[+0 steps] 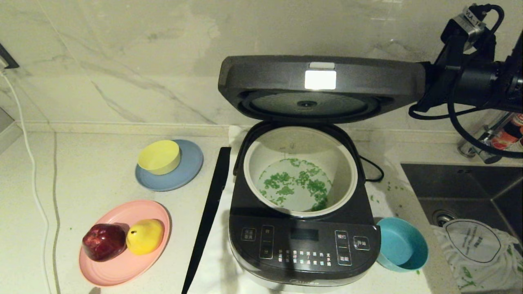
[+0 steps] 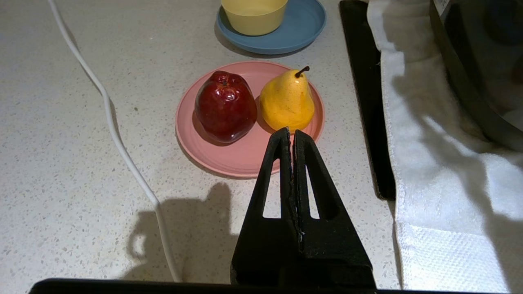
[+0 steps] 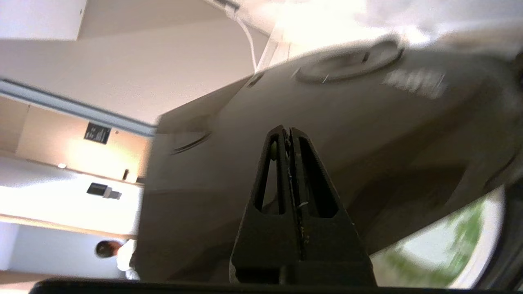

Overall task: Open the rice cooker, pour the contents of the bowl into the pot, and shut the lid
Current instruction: Close the rice cooker

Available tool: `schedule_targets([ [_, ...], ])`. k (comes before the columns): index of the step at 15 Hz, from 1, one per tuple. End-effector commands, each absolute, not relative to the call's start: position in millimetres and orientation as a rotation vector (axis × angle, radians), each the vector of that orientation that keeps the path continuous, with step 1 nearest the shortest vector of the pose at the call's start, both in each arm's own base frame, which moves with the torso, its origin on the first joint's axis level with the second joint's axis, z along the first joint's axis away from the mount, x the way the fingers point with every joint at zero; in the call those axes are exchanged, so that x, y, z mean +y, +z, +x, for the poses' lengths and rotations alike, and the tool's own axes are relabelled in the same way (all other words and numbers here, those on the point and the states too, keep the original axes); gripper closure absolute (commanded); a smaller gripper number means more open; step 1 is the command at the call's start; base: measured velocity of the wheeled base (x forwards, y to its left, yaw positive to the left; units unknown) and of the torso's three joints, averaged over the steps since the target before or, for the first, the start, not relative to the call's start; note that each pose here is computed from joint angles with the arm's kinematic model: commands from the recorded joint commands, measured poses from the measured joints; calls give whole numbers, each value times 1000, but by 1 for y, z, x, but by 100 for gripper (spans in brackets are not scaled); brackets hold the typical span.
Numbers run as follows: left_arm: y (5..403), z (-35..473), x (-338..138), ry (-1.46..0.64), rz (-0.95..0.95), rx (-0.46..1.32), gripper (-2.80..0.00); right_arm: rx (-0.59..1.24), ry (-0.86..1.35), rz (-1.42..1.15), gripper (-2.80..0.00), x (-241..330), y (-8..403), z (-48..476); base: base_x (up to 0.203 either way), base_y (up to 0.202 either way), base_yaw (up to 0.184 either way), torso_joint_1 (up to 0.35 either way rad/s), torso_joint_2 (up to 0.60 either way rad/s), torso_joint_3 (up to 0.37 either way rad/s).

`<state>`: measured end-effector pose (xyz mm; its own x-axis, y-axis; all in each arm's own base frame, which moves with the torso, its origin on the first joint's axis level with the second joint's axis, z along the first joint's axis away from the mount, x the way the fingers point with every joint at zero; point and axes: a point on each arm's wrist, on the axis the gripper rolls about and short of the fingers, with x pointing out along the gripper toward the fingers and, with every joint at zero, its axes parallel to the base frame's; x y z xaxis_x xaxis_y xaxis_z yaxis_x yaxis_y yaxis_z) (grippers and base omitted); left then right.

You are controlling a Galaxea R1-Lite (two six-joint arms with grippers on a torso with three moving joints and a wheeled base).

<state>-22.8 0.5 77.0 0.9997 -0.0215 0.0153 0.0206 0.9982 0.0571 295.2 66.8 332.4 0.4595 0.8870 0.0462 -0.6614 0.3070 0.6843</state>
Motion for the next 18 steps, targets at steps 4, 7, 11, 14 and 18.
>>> schedule_targets([
  [4, 74, -22, 0, -21, 58, -10, 0, 521, 1060, 731, 0, 74, 291, 254, 0, 0, 0, 0, 0, 0],
  [7, 74, -22, 0, -21, 57, -9, 0, 599, 1029, 758, 0, 74, 267, 250, 0, 0, 0, 0, 0, 0],
  [11, 74, -22, 0, -21, 58, -10, 0, 690, 1003, 784, 0, 78, 240, 253, 0, 0, 0, 0, 0, 0],
  [14, 74, -22, 0, -21, 58, -10, 0, 753, 981, 799, 0, 83, 222, 261, 0, 0, 0, 0, 0, 0],
  [18, 74, -22, 0, -21, 57, -10, 0, 839, 944, 825, 0, 87, 197, 272, 0, 0, 0, 0, 0, 0],
])
